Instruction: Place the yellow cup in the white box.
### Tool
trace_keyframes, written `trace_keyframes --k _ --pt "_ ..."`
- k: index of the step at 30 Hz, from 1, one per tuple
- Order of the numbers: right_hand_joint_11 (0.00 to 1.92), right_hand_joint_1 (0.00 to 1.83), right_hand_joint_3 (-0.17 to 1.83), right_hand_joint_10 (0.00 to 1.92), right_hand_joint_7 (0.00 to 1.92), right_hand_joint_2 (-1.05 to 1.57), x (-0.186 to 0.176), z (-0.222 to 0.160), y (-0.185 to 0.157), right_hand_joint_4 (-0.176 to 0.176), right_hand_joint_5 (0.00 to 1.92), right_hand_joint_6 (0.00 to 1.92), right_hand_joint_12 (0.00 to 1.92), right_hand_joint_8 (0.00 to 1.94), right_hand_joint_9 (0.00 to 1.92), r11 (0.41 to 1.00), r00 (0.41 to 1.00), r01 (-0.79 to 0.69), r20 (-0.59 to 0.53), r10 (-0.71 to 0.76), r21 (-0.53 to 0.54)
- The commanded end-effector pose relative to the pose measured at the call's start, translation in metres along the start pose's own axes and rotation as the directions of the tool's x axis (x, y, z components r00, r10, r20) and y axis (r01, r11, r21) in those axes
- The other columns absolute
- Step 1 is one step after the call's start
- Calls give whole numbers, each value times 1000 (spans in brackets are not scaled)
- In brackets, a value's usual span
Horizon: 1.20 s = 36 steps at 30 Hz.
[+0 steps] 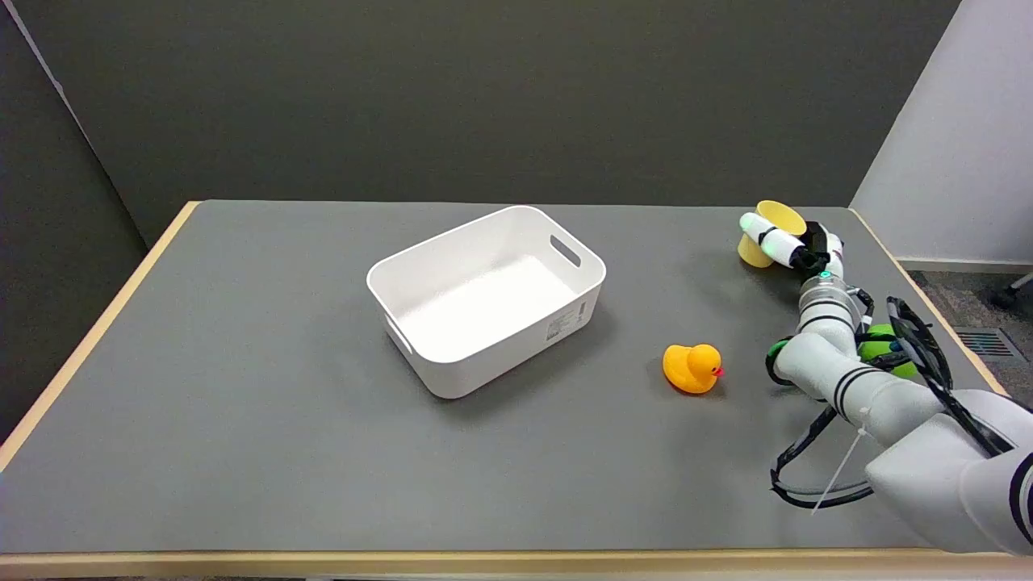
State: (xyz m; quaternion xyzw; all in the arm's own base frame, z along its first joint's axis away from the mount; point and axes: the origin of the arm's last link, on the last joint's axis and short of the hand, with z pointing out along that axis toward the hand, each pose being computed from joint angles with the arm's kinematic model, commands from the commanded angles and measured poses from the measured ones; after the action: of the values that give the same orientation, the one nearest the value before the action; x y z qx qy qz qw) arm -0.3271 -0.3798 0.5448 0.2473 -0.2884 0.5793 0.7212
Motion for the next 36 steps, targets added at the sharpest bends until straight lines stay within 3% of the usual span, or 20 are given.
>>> trace_keyframes --k 1,6,11,17,19,22,26,30,32,36 --pt "407 1097 205 1182 685 1287 7 -1 -2 -135 356 1839 1518 1540 526 999 999 -17 -32 18 29" --pt "454 1118 231 1214 723 1250 7 -5 -15 -136 392 1781 1549 1503 574 993 999 -30 -39 35 116" --pt "550 1135 158 1176 755 1262 3 -11 -56 -135 431 1718 1573 1458 654 956 998 -55 18 52 288" --pt "462 1144 239 1263 775 1212 -21 -38 -113 -136 450 1697 1724 1447 623 856 987 -69 161 -16 512" --pt "503 1134 40 1172 763 1314 -34 -49 -125 -138 442 1683 1598 1462 685 830 976 -85 213 -41 551" --pt "497 1139 45 1210 763 1312 -57 -71 -142 -141 437 1679 1657 1472 685 781 955 -86 275 -113 619" --pt "425 1151 233 1331 785 1207 -84 -98 -155 -142 463 1656 1833 1455 621 725 917 -46 316 -241 687" --pt "466 1134 55 1253 758 1310 -110 -121 -154 -140 442 1672 1701 1490 667 708 840 2 382 -384 706" --pt "441 1156 242 1345 792 1199 -120 -130 -153 -149 467 1648 1847 1452 623 703 802 21 409 -437 711" --pt "484 1158 257 1349 794 1192 -134 -147 -150 -151 467 1649 1835 1454 629 692 744 31 445 -497 721"
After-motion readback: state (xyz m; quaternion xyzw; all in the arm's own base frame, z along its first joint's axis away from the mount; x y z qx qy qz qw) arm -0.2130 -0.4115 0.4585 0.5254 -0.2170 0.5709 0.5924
